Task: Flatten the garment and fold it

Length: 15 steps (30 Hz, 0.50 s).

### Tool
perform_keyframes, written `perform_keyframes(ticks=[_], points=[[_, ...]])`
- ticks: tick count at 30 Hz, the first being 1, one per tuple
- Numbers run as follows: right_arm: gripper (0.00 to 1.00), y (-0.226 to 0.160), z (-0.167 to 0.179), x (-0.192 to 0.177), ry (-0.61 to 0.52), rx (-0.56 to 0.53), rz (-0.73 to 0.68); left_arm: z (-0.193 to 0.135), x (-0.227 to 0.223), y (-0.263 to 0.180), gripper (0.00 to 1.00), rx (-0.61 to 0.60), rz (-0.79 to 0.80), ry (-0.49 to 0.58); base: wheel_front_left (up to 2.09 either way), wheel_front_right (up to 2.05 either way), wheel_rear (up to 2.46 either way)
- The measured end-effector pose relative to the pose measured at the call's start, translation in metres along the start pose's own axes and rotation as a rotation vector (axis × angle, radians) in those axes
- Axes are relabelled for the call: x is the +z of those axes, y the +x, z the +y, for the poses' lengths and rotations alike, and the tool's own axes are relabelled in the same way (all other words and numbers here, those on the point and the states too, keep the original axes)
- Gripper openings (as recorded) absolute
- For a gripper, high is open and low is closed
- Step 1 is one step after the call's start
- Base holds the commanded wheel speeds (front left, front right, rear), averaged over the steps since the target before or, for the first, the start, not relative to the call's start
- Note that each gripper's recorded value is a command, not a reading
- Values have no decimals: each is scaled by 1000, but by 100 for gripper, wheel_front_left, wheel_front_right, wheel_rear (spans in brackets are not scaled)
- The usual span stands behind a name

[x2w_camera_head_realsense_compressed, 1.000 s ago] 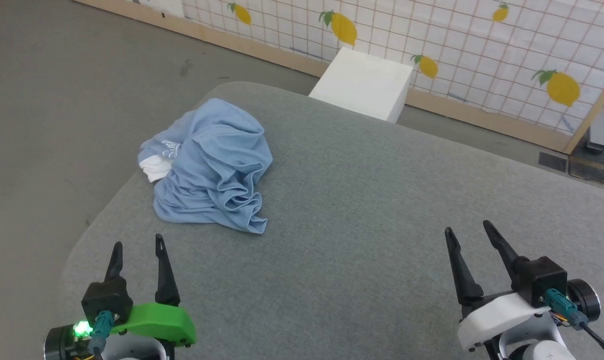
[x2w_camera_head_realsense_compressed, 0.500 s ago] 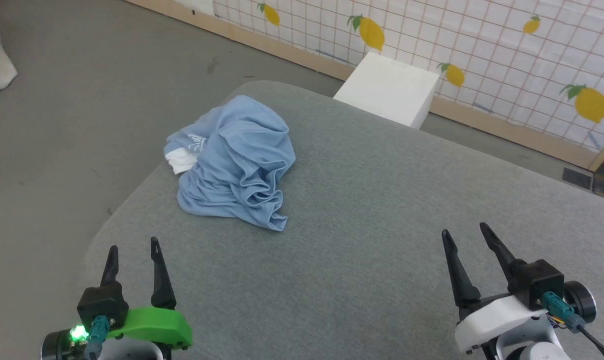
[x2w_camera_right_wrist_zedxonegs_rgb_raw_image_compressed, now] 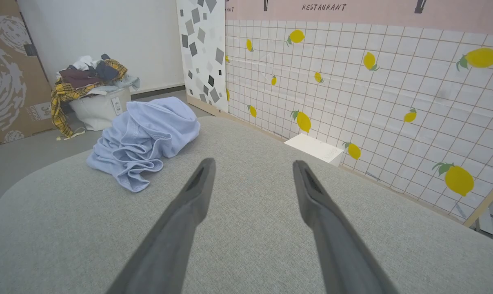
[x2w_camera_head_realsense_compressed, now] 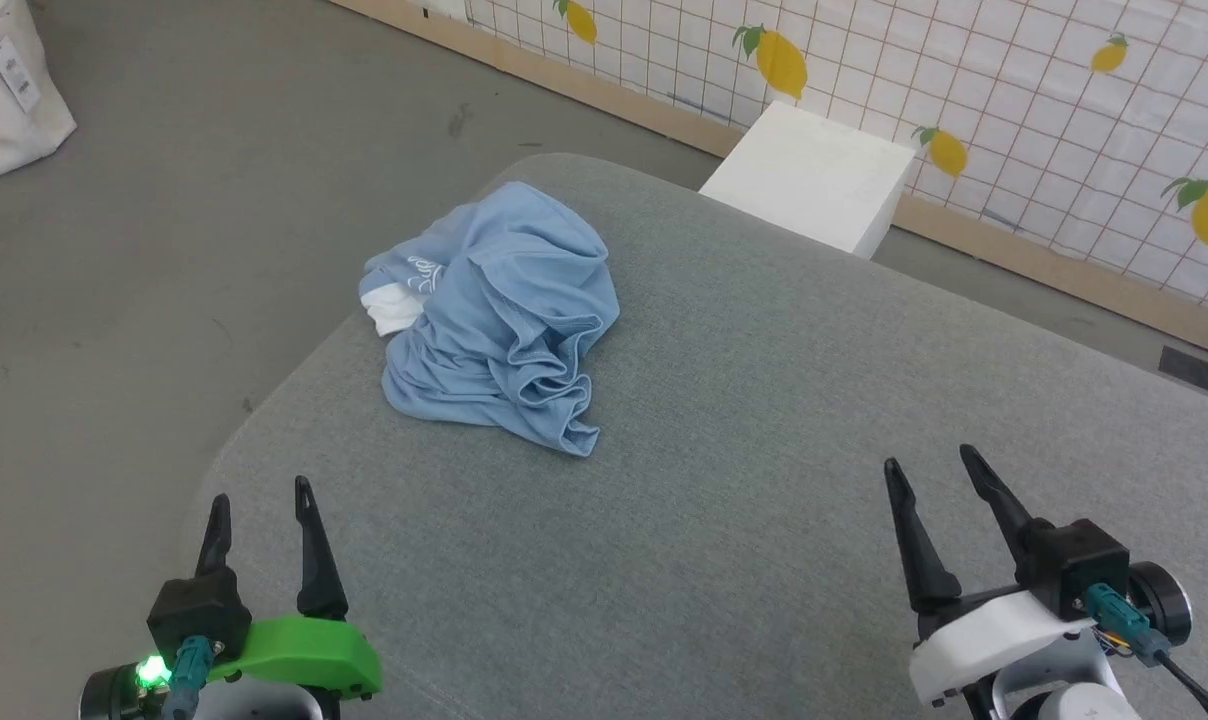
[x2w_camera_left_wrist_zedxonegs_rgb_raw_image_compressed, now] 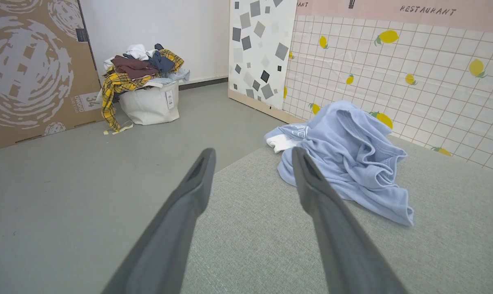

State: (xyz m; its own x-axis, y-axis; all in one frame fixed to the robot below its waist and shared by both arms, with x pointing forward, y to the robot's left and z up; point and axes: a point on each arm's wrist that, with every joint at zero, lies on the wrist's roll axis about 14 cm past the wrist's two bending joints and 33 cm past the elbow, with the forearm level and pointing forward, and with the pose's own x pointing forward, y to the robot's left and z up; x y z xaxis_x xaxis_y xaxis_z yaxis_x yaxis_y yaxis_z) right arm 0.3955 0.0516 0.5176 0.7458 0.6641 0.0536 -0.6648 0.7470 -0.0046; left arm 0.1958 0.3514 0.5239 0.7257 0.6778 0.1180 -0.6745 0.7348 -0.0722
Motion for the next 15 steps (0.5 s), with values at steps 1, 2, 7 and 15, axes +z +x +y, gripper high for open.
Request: perform_keyframes(ticks=[1, 2, 7, 15], points=[[100, 0, 0, 0, 0, -1, -1, 0, 0, 0, 100, 0, 0, 0, 0, 0, 0], [100, 0, 0, 0, 0, -1, -1, 0, 0, 0, 100, 0, 0, 0, 0, 0, 0], [100, 0, -2, 0, 1, -5, 0, -1, -1, 0, 100, -4, 5, -8, 0, 0, 0], [100, 13, -6, 0, 15, -3, -9, -37, 12, 51, 100, -149, 26, -20, 0, 0, 0]])
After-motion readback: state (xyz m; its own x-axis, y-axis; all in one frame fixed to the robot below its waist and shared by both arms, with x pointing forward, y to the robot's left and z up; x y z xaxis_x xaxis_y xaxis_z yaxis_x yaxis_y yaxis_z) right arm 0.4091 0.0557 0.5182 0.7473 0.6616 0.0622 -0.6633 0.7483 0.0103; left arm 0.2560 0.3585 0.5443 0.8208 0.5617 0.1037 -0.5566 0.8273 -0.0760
